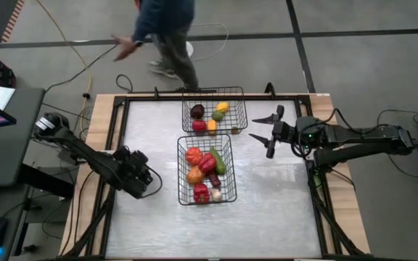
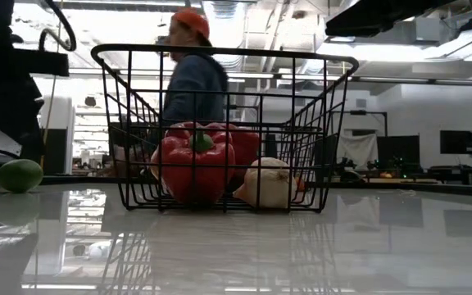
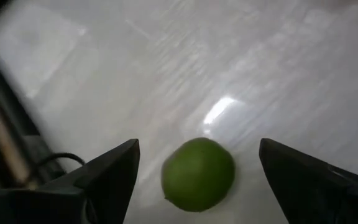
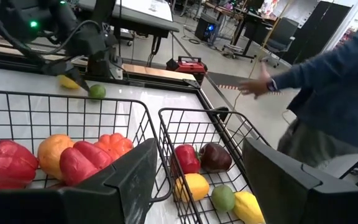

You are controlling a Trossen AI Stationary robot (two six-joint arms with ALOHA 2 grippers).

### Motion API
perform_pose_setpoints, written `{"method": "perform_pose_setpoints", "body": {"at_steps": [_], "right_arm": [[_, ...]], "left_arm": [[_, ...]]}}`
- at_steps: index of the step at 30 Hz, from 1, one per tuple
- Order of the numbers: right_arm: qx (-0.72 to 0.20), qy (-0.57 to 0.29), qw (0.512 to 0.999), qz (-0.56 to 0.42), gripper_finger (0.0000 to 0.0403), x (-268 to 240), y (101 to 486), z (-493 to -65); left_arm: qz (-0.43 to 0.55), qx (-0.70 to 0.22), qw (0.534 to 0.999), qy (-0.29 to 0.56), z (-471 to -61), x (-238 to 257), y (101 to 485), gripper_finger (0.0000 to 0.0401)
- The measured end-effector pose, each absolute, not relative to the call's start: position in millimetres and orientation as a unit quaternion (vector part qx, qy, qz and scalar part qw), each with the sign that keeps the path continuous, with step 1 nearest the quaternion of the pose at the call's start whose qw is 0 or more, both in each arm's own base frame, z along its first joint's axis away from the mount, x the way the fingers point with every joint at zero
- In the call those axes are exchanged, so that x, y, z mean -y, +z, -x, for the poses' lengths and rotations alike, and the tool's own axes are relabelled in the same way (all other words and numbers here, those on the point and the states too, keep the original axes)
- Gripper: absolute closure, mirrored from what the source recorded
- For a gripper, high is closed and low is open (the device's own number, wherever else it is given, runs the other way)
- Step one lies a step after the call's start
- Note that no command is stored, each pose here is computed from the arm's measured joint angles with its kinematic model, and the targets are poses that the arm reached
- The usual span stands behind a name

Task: Sort produce into baskets
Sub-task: Put the green lime into the top wire basket

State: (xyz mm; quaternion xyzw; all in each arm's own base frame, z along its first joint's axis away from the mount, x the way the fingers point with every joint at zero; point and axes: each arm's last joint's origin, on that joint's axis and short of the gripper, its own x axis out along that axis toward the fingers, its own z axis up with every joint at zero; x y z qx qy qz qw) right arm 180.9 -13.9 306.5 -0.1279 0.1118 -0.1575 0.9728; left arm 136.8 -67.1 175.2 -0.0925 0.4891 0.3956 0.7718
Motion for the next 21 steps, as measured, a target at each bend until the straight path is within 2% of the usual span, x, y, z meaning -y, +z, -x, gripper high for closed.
{"method": "perform_pose_setpoints", "body": {"at_steps": [7, 16, 21], "right_arm": [[-0.112, -0.157, 0.973, 0.129, 0.0138, 13.9, 306.5, -180.9], [-0.112, -0.158, 0.973, 0.129, 0.0138, 14.0, 306.5, -180.9], [-0.112, -0.158, 0.973, 0.129, 0.0138, 14.0, 306.5, -180.9]], "left_arm": [[0.166, -0.456, 0.792, 0.371, -122.8, 58.9, 161.2, 0.0083], [0.16, -0.481, 0.782, 0.363, -120.6, 58.8, 140.1, 0.0085], [0.147, -0.488, 0.784, 0.354, -123.8, 60.9, 136.7, 0.0119]]}}
